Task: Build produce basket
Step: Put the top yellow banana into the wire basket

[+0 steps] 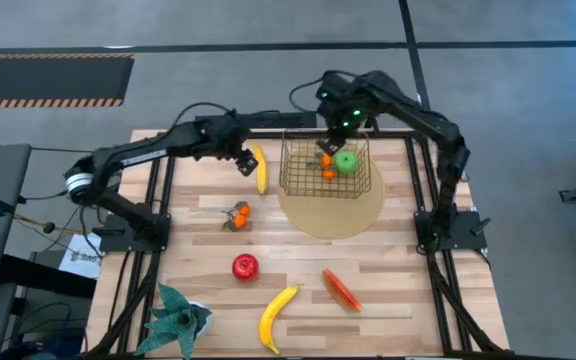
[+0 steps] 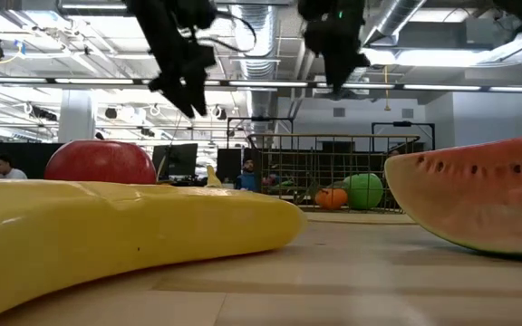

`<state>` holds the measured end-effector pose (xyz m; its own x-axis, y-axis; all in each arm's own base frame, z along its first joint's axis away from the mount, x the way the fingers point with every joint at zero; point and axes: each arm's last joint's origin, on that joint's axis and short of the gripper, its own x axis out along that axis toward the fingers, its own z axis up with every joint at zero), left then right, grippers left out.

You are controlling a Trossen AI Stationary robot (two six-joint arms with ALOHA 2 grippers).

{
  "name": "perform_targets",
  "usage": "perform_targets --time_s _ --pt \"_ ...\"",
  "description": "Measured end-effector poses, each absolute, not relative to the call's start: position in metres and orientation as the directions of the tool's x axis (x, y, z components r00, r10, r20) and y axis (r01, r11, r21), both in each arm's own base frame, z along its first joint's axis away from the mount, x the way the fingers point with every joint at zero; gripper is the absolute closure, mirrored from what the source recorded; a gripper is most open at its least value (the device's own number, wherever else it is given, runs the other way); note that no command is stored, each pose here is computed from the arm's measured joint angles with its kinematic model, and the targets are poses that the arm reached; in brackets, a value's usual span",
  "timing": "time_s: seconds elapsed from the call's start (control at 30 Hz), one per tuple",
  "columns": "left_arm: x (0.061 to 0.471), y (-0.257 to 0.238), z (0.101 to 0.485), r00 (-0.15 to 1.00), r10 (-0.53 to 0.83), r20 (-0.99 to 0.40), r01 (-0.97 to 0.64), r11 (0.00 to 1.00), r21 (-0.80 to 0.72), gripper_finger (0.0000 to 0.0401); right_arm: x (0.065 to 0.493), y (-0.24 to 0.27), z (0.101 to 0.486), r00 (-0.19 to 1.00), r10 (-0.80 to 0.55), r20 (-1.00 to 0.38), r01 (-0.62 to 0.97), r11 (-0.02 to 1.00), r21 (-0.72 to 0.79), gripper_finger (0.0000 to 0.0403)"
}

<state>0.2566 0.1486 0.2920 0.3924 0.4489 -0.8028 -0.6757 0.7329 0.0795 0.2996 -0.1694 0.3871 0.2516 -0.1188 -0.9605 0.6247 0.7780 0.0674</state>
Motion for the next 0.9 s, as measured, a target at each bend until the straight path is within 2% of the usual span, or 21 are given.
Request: perform_targets --time_s 0.3,0.43,0.57,0.67,0.9 --pt "0.258 0.203 0.248 0.363 0.337 -0.869 -0.735 0.677 -0.044 0.0184 0.237 -0.124 0.459 0.459 -0.209 -0.864 0.655 0.736 0.170 0.0261" --pt "0.255 0.222 0.240 0.376 0.345 -0.860 -0.772 0.630 -0.084 0.0184 0.212 -0.102 0.479 0.534 -0.225 -0.815 0.651 0.724 0.227 0.0260" --pt "0.252 0.234 0.241 0.409 0.376 -0.832 -0.804 0.580 -0.133 0.0184 0.195 -0.086 0.491 0.581 -0.235 -0.779 0.645 0.716 0.266 0.0263" --pt "0.251 0.235 0.241 0.441 0.344 -0.829 -0.808 0.555 -0.199 0.0184 0.189 -0.080 0.495 0.593 -0.249 -0.766 0.645 0.716 0.267 0.0266" --pt "0.257 0.239 0.229 0.456 0.293 -0.841 -0.797 0.555 -0.239 0.0184 0.197 -0.077 0.492 0.586 -0.234 -0.775 0.639 0.722 0.265 0.0266"
